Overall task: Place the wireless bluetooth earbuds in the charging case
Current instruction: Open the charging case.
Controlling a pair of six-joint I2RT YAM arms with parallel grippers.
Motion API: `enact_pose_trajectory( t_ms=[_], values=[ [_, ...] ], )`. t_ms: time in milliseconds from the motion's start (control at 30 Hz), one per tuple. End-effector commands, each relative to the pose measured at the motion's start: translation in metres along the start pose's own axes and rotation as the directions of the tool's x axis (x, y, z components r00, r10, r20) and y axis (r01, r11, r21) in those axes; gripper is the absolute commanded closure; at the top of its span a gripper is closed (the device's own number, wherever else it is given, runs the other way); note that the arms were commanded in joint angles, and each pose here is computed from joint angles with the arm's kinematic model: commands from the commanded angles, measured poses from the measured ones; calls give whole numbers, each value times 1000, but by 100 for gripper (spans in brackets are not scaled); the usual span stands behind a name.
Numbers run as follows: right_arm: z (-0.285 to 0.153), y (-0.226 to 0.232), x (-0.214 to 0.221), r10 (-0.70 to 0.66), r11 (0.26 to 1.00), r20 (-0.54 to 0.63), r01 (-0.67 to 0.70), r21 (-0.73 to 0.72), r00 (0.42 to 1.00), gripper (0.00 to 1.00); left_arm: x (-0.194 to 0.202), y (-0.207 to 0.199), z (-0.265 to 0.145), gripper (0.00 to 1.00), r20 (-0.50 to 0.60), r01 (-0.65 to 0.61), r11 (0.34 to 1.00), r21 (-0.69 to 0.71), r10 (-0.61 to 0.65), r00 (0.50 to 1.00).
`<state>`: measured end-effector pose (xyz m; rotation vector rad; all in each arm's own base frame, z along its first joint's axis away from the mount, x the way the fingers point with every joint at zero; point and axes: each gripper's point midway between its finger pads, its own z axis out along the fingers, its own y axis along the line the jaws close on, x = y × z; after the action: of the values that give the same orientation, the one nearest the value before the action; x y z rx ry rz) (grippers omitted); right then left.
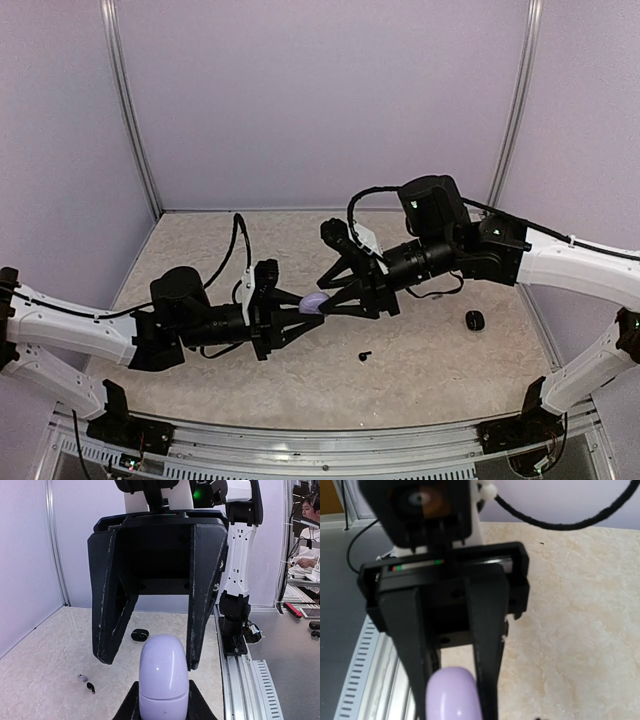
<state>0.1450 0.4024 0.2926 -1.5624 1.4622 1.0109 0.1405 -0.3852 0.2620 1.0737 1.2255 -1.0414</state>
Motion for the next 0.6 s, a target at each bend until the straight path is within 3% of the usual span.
enact_pose_trajectory(
  t_ms=[0,567],
  values=[
    [-9,-11,-24,-28,996,49,23,87,998,53,-8,-11,-6,98,46,-38,999,33,37,998],
    [-13,-27,-28,-23,984,50,14,178,998,53,-10,-18,-12,100,71,-75,996,39,72,995]
  ],
)
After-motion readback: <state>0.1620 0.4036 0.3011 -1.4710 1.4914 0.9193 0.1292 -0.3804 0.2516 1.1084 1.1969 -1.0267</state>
